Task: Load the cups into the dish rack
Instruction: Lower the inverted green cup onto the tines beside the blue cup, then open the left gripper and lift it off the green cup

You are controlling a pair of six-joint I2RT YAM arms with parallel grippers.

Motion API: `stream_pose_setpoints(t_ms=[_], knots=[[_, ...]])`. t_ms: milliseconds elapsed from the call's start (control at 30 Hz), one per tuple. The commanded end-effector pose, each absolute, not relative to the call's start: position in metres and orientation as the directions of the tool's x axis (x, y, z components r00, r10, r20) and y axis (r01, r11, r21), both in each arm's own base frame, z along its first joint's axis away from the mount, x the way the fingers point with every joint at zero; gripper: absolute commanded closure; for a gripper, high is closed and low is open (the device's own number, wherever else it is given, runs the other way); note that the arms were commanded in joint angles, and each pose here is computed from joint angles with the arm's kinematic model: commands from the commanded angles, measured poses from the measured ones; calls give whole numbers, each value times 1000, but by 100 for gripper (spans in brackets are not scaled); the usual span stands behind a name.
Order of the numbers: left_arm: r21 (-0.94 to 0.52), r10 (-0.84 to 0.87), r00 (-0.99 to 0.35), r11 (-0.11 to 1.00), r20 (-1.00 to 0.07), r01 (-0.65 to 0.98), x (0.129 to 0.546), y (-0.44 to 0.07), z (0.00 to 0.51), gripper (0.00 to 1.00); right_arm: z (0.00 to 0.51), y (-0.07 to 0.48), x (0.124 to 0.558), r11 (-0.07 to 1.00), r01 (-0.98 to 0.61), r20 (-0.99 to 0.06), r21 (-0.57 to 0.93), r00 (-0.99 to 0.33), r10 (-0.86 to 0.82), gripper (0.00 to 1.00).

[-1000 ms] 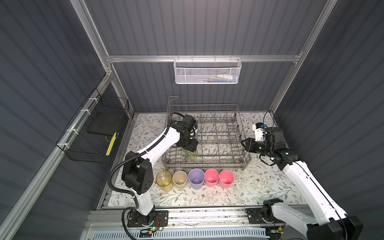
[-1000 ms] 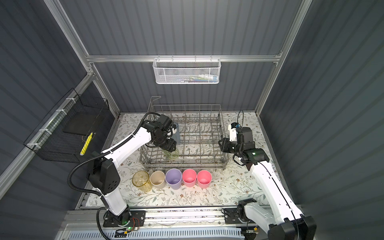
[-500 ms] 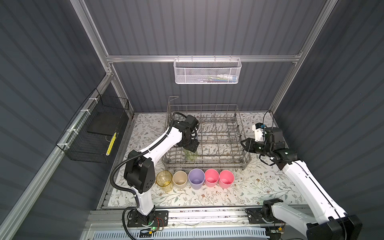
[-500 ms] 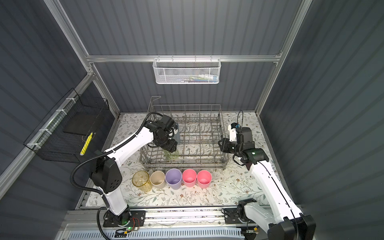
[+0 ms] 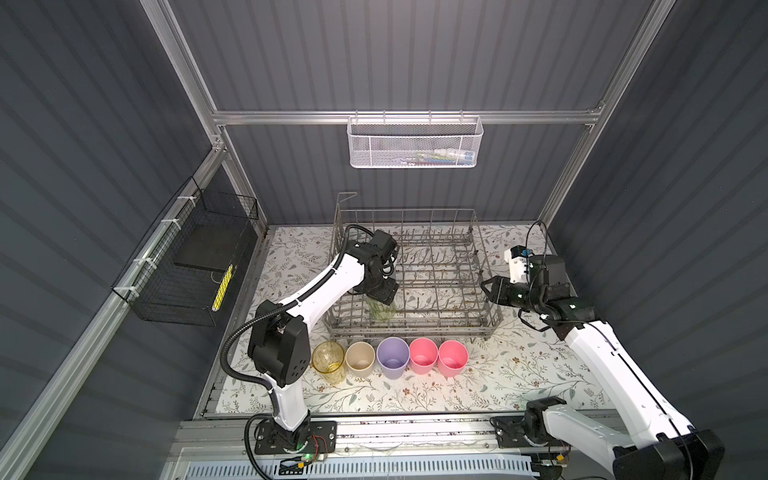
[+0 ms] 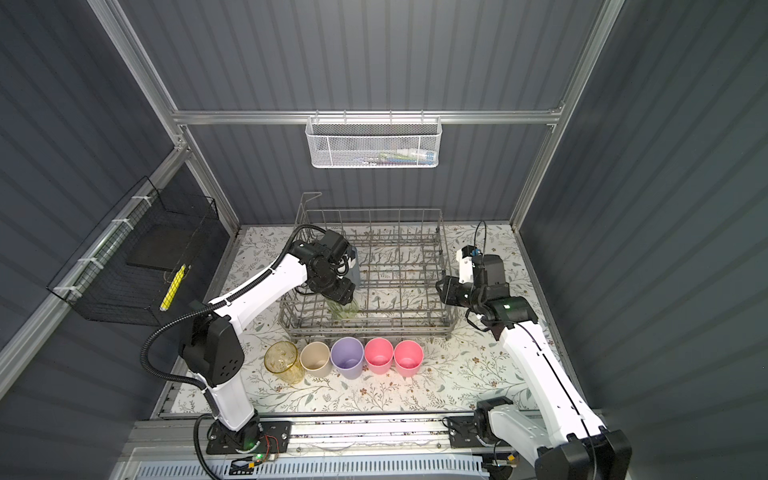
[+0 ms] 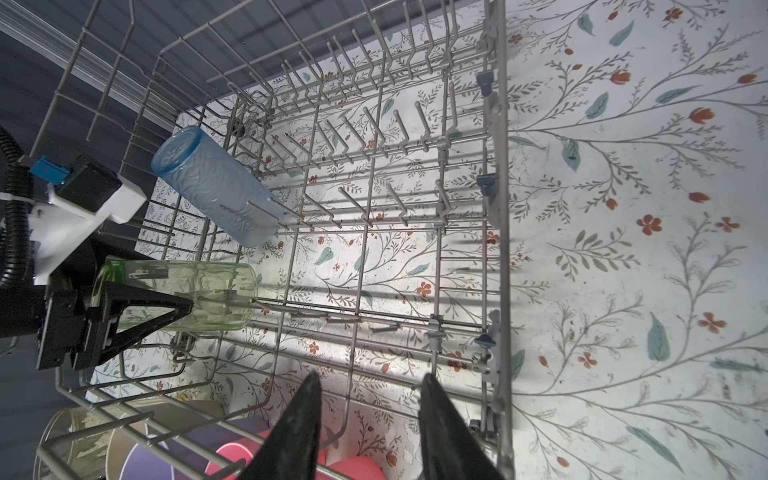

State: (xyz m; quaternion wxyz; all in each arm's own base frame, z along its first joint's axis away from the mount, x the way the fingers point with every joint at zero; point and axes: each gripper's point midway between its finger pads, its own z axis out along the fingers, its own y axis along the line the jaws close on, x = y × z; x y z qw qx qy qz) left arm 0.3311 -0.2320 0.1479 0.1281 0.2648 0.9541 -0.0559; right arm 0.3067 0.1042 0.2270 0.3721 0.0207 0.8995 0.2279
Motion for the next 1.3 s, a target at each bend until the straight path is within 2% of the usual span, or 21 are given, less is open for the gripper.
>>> stream_pose_setpoints(t_ms=[0,367,733,967,1267], knots=[[-57,482,-831,855,-278,515,329,-237,155,42,221,103,305,896,-122,-648,427,-732,209,58],[-81,475,-831,853,-292,516,328,-242,159,33,221,103,305,895,-120,-648,429,-732,212,54],[-89,477,-826,848,-300,522,325,-246,164,24,222,103,306,894,-122,-649,430,-730,213,32],[-80,480,-829,850,-286,520,323,-246,159,13,223,103,307,896,-120,-651,428,-729,213,27],[-56,472,-817,855,-332,516,324,-244,182,8,223,103,308,895,-120,-649,430,-730,214,23]])
